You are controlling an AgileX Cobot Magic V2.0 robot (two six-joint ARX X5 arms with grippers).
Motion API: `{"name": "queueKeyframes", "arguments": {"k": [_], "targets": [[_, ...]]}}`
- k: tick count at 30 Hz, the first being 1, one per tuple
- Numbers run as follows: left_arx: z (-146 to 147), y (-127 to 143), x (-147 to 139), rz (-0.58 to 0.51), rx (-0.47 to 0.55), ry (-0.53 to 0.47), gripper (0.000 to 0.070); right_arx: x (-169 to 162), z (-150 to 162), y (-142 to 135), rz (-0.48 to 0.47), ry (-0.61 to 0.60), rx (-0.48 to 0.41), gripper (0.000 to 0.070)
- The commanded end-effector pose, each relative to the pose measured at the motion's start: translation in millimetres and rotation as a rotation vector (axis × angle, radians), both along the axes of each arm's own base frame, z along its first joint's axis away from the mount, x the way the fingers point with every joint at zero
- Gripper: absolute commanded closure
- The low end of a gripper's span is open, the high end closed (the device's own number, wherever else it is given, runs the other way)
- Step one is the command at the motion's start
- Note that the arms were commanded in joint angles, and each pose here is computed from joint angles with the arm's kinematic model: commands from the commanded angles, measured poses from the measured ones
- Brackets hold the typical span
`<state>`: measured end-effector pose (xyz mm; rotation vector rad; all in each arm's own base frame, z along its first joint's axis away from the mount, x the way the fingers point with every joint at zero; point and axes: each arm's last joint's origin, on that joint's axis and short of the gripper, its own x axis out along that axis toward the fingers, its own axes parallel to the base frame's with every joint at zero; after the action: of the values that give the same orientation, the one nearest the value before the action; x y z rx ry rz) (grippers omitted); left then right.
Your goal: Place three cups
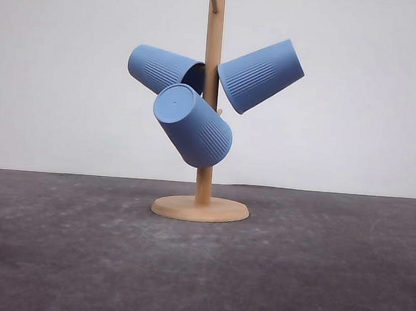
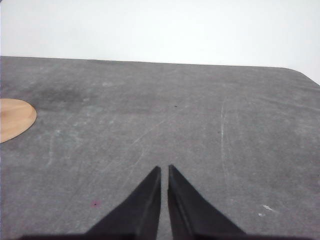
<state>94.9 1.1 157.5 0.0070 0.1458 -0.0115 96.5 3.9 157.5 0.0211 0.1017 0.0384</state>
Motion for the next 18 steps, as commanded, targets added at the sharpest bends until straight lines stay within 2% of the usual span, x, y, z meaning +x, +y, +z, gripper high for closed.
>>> {"name": "queueKeyframes", "arguments": {"k": [1, 18], "targets": [[-5.3, -0.2, 1.2, -0.003, 0.002, 0.004, 0.07, 0.2, 0.3, 0.2, 0.001, -0.011, 0.012, 0.0678], [-5.3, -0.2, 1.2, -0.003, 0.002, 0.004, 0.07, 0.2, 0.3, 0.2, 0.001, -0.011, 0.012, 0.0677]]}}
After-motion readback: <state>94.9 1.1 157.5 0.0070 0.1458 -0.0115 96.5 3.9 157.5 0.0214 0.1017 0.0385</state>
